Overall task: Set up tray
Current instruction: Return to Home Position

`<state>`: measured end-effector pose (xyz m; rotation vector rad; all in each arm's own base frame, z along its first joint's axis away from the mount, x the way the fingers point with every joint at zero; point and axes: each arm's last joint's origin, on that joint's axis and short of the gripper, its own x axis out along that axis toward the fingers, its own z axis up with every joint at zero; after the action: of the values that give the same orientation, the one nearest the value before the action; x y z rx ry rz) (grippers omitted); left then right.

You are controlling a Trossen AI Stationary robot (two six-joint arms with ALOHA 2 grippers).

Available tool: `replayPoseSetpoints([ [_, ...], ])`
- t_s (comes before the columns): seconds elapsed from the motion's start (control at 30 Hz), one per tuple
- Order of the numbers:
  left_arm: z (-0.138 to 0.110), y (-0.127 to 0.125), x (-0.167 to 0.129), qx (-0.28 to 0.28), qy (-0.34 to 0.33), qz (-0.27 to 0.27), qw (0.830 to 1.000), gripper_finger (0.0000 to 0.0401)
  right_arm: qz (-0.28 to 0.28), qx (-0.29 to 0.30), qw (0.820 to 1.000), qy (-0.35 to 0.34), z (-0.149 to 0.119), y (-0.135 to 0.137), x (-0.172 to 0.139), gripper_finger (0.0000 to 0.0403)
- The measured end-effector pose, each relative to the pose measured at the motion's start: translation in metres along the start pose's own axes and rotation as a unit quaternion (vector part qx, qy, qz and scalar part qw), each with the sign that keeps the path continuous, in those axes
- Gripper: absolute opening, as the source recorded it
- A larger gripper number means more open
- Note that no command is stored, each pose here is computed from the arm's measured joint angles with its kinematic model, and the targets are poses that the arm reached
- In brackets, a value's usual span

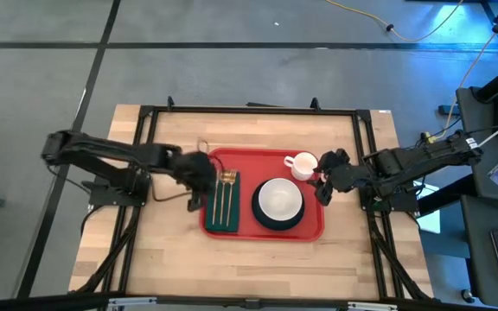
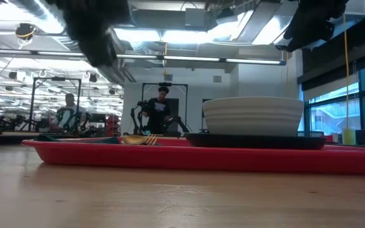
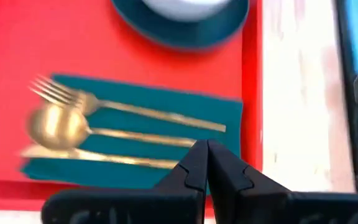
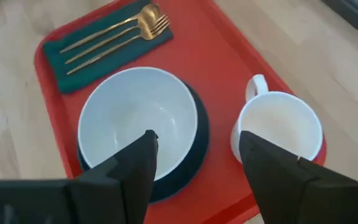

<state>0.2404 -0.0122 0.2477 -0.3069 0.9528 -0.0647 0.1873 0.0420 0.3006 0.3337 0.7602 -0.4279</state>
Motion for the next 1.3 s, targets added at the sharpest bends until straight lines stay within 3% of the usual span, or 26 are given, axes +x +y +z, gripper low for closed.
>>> replayPoseSetpoints([
  [0.1,0.001,0.001,-0.025,-0.011,-0.053,0.013,0.998,0.0004,0.003,0.028,1.000,-0.004,0.001,0.001,0.000,0.0227],
  [0.23,0.001,0.001,-0.051,-0.017,-0.143,0.036,0.989,0.0004,0.050,0.014,0.998,-0.036,0.009,0.000,-0.008,0.0227],
  [0.37,0.000,0.007,-0.080,0.005,-0.280,-0.044,0.959,0.0004,0.083,-0.011,0.993,-0.078,0.014,-0.004,-0.023,0.0227],
  [0.43,-0.010,0.014,-0.087,0.006,-0.317,-0.058,0.947,0.0004,0.099,-0.012,0.990,-0.099,0.015,-0.009,-0.034,0.0227],
  [0.53,-0.030,0.026,-0.094,-0.028,-0.350,-0.024,0.936,0.0004,0.149,-0.008,0.977,-0.155,0.011,-0.015,-0.040,0.0227],
  [0.7,-0.056,0.032,-0.106,-0.057,-0.396,-0.015,0.916,0.0004,0.247,-0.007,0.938,-0.242,-0.012,-0.028,-0.029,0.0227],
  [0.9,-0.081,0.033,-0.120,-0.061,-0.453,0.011,0.889,0.0004,0.293,0.013,0.915,-0.275,-0.045,-0.050,-0.019,0.0227],
  [1.3,-0.125,0.036,-0.123,-0.081,-0.499,0.036,0.862,0.0004,0.340,0.020,0.870,-0.357,-0.094,-0.072,0.008,0.0227],
])
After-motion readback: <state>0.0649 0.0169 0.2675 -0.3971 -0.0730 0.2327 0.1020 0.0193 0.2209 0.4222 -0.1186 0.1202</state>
